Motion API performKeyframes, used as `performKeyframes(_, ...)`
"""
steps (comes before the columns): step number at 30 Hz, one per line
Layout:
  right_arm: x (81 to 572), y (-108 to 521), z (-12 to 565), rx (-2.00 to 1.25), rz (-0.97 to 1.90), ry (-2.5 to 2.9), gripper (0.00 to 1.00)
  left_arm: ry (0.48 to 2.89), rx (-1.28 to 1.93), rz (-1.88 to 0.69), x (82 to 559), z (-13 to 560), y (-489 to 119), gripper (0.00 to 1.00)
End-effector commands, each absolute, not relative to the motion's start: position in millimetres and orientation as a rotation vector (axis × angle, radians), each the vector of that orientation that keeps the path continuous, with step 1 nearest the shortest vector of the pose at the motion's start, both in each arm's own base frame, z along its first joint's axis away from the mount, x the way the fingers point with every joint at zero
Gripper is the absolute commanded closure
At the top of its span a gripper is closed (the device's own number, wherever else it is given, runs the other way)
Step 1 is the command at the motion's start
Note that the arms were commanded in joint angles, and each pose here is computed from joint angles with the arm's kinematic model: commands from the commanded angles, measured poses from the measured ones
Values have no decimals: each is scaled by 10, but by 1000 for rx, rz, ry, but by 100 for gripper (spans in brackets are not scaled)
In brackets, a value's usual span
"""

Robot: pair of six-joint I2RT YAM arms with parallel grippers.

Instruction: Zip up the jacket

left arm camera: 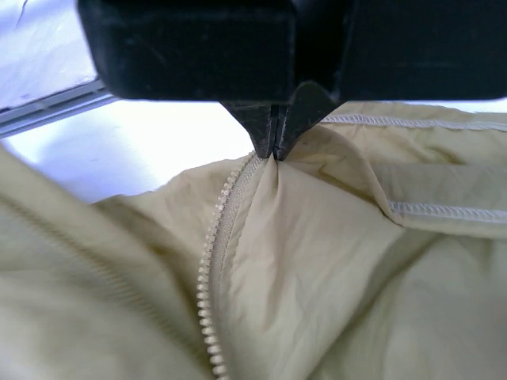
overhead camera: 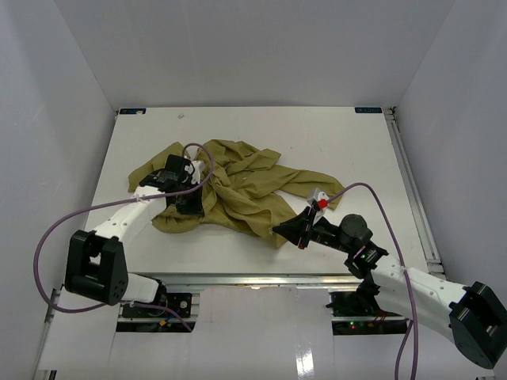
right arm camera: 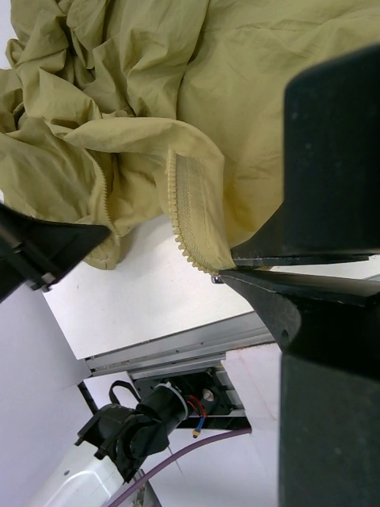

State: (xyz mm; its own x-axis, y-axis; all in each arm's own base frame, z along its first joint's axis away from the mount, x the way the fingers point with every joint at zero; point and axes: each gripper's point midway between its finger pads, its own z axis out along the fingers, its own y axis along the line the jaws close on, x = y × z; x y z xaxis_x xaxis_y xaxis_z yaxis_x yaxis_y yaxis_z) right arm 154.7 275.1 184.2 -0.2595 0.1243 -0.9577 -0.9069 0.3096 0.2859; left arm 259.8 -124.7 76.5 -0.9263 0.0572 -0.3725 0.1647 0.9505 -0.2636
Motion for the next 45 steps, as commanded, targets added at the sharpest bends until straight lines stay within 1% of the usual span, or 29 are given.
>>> performKeyframes(1, 1604, 2769, 1917, -748, 1177, 1461, 92, 2493, 192, -613, 2812, 1405, -1533, 100)
performKeyframes(5, 1639, 2790, 1903, -747, 1171, 1474, 92, 2337, 243, -801, 2776, 1756, -1755, 100)
performKeyframes(6, 1647, 2796, 1891, -749, 1169, 1480, 92, 2314, 249, -806, 2782, 1791, -1762, 96)
performKeyframes(7, 1658, 2808, 1860, -750, 1169, 1493, 92, 2298, 248, -827, 2780, 1820, -1786, 90)
performKeyframes(8, 1663, 2817, 1848, -751, 1171, 1499, 92, 2291, 255, -839, 2769, 1838, -1801, 88)
performKeyframes(9, 1667, 2826, 1838, -753, 1172, 1504, 92, 2282, 260, -846, 2765, 1859, -1810, 92)
performKeyframes(10, 1671, 2834, 1831, -755, 1174, 1508, 92, 2271, 266, -850, 2768, 1879, -1814, 99)
performKeyframes(11, 1676, 2840, 1830, -755, 1174, 1510, 92, 2258, 276, -853, 2766, 1893, -1821, 100)
performKeyframes(15, 1699, 2867, 1899, -748, 1182, 1502, 92, 2124, 303, -978, 2692, 2053, -1948, 100)
performKeyframes(17, 1712, 2902, 1982, -750, 1195, 1492, 92, 1968, 328, -1030, 2716, 2332, -2019, 100)
performKeyframes(21, 1722, 2985, 2161, -771, 1223, 1458, 92, 1793, 319, -1196, 2609, 2560, -2149, 100)
performKeyframes(27, 1805, 3060, 2278, -756, 1228, 1392, 92, 1594, 326, -1211, 2548, 2697, -2126, 100)
performKeyframes(30, 1874, 3131, 2305, -763, 1227, 1394, 92, 1490, 351, -1285, 2423, 2808, -2157, 100)
performKeyframes(34, 1899, 3202, 2370, -776, 1246, 1361, 92, 1397, 394, -1368, 2284, 2827, -2199, 100)
performKeyframes(36, 1897, 3217, 2405, -783, 1247, 1330, 92, 1310, 425, -1380, 2207, 2902, -2191, 100)
performKeyframes(38, 1895, 3223, 2434, -789, 1247, 1308, 92, 1298, 430, -1407, 2151, 2823, -2194, 100)
performKeyframes(45, 1857, 3271, 2648, -826, 1268, 1237, 92, 1223, 525, -1457, 1981, 2836, -2230, 100)
